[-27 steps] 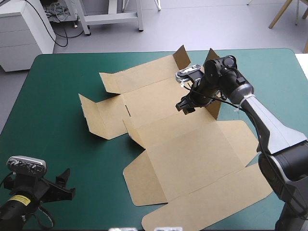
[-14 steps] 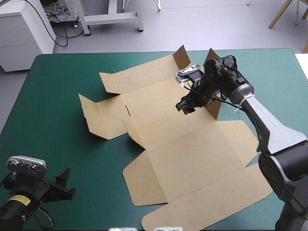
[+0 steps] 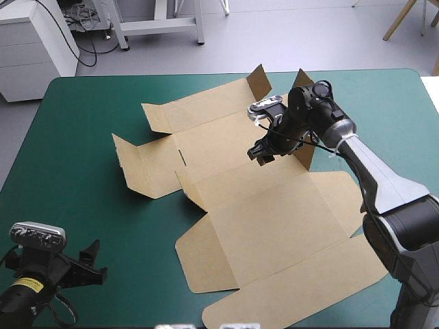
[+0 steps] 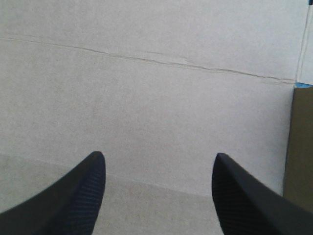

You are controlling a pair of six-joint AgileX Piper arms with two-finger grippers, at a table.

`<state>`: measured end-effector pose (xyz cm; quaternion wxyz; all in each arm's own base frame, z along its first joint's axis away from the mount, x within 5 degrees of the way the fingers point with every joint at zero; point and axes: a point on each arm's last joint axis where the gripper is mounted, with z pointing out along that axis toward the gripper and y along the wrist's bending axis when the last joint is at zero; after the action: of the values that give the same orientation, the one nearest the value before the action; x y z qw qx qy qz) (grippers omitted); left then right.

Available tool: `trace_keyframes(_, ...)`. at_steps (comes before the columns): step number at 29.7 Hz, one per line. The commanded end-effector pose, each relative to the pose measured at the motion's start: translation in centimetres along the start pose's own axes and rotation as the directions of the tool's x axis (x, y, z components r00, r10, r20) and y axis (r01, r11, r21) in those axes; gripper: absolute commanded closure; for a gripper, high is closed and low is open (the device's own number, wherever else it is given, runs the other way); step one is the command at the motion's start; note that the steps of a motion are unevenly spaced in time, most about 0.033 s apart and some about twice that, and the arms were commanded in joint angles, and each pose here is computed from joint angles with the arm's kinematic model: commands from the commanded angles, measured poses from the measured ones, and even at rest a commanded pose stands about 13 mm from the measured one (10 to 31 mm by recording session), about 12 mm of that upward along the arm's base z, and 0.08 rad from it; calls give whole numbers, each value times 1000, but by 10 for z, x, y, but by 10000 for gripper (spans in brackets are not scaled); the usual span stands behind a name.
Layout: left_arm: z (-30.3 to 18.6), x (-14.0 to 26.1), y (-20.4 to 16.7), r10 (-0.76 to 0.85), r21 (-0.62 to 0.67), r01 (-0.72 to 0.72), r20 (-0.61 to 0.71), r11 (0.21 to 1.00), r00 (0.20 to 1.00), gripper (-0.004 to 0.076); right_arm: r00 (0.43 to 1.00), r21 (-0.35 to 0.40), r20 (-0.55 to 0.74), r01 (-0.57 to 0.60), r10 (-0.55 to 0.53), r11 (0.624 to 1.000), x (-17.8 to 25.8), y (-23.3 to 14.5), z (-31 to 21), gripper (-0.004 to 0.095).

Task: Fold the box

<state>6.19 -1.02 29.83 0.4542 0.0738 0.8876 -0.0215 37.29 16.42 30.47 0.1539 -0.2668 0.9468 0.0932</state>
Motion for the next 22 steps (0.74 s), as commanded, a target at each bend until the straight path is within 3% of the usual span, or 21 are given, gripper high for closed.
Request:
trace_keyframes(1, -4, -13, 0, -12, -2, 12, 82, 1000, 997, 267, 996, -10, 91, 20, -19, 1000, -5, 3, -21, 332)
trace_keyframes(10, -4, -13, 0, -12, -2, 12, 82, 1000, 997, 267, 993, 39, 100, 66, -70, 997, -10, 0, -31, 332)
trace_keyframes(19, -4, -13, 0, -12, -2, 12, 82, 1000, 997, 267, 961, 86, 260, 68, -89, 994, -20, 6, -87, 332)
trace_keyframes(22, -4, -13, 0, -12, -2, 12, 82, 1000, 997, 267, 953, 138, 290, 49, -88, 989, -16, 2, -105, 332)
